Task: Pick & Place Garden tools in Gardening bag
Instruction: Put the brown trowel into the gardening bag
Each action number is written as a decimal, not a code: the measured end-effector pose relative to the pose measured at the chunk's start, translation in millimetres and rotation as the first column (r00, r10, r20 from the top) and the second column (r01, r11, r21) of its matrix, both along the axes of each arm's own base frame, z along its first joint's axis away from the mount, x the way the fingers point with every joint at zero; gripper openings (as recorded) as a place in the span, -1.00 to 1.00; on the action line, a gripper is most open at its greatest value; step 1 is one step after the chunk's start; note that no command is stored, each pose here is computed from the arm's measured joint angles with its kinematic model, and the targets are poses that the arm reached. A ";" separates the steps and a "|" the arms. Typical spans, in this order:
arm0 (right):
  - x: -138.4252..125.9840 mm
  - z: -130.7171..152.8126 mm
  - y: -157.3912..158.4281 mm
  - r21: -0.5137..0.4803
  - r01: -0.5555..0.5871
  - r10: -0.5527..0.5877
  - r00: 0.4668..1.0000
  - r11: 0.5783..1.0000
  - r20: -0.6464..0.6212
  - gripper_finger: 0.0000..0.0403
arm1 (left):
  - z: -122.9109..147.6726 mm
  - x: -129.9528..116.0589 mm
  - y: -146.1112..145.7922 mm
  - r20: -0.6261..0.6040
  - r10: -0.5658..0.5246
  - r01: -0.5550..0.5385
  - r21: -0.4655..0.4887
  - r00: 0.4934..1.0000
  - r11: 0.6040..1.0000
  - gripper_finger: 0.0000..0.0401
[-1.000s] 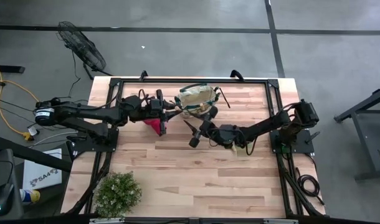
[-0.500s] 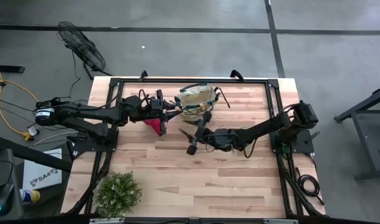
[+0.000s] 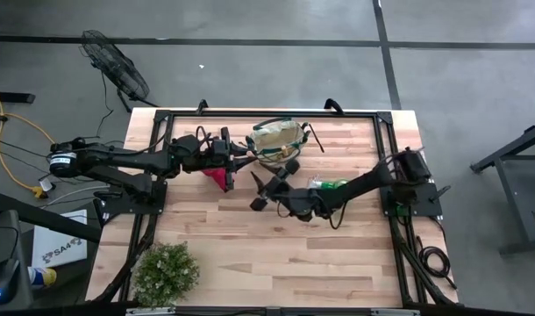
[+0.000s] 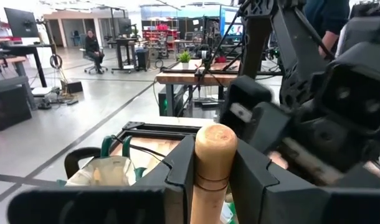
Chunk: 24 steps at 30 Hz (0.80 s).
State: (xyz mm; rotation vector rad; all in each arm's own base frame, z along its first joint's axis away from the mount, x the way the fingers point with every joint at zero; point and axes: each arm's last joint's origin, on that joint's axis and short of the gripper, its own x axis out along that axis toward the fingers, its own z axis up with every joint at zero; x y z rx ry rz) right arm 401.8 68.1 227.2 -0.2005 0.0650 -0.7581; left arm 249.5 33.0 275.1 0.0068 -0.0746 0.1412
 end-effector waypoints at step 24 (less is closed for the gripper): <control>12.3 10.8 -16.1 -0.057 0.024 -0.022 0.999 0.998 0.046 -0.30 | -1.0 0.1 0.3 -0.007 0.009 -0.009 -0.018 1.000 1.000 -0.67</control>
